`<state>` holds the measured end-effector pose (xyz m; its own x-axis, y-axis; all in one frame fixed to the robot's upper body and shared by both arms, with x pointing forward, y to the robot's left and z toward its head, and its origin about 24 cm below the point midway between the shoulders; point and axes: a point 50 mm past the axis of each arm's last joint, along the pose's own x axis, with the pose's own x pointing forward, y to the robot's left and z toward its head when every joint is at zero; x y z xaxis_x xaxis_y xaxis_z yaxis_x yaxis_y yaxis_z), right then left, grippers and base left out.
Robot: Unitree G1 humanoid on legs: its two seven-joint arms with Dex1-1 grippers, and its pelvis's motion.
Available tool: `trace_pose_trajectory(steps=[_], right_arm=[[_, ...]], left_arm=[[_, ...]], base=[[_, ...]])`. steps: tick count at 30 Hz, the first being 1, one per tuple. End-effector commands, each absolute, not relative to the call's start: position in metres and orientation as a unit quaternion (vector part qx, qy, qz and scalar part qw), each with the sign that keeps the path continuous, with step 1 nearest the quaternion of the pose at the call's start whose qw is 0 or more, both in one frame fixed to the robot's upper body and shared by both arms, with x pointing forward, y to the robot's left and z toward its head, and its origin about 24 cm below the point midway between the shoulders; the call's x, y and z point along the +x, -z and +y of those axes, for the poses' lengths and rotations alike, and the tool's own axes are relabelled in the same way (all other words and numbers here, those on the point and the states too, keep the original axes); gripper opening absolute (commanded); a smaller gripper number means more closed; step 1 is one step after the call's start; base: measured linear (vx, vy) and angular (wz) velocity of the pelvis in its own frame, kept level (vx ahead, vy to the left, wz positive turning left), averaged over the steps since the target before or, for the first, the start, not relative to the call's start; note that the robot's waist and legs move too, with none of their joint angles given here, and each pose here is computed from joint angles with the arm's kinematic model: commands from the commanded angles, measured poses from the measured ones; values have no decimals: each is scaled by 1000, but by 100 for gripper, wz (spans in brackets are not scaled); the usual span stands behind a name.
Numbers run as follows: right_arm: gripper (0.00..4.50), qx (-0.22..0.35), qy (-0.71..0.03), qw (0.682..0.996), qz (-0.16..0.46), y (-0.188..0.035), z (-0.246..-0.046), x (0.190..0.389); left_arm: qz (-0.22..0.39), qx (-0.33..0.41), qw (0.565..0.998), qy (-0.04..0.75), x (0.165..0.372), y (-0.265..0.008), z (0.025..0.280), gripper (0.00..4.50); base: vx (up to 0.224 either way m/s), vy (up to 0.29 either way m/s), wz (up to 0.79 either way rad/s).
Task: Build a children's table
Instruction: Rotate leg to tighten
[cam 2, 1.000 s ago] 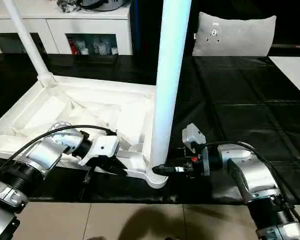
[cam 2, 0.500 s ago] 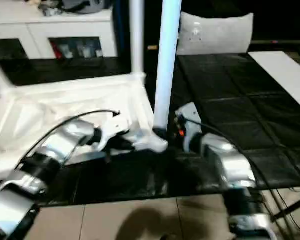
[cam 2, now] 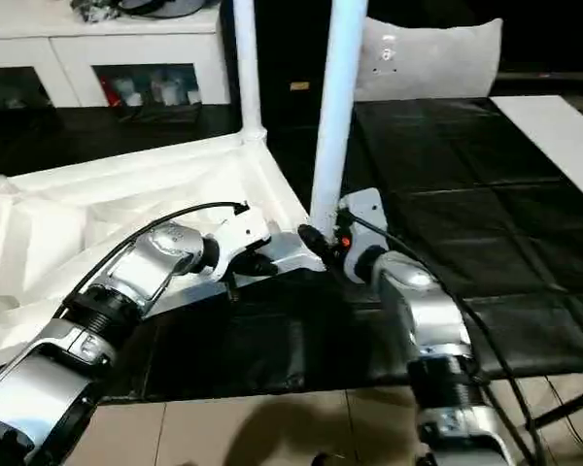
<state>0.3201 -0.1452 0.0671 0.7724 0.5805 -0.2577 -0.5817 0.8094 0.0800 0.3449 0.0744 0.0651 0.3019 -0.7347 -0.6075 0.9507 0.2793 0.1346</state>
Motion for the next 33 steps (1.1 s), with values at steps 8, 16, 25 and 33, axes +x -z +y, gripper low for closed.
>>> trace_pose_trajectory(steps=[8,16,25,33], right_arm=[[401,-48,-443,886,130,-70,-175,297],[414,-80,-559,813,145,-81,-193,281],[333,-78,-629,755,168,-77,-188,274],[259,-50,-651,737,173,-75,-183,271]], left_arm=[[180,267,716,619,332,-63,89,0],[176,280,639,695,315,-61,103,0],[171,309,573,739,303,-61,106,0],[159,308,554,757,296,-63,102,0]], base=[[0,0,0],[0,0,0],[0,0,0],[0,0,0]])
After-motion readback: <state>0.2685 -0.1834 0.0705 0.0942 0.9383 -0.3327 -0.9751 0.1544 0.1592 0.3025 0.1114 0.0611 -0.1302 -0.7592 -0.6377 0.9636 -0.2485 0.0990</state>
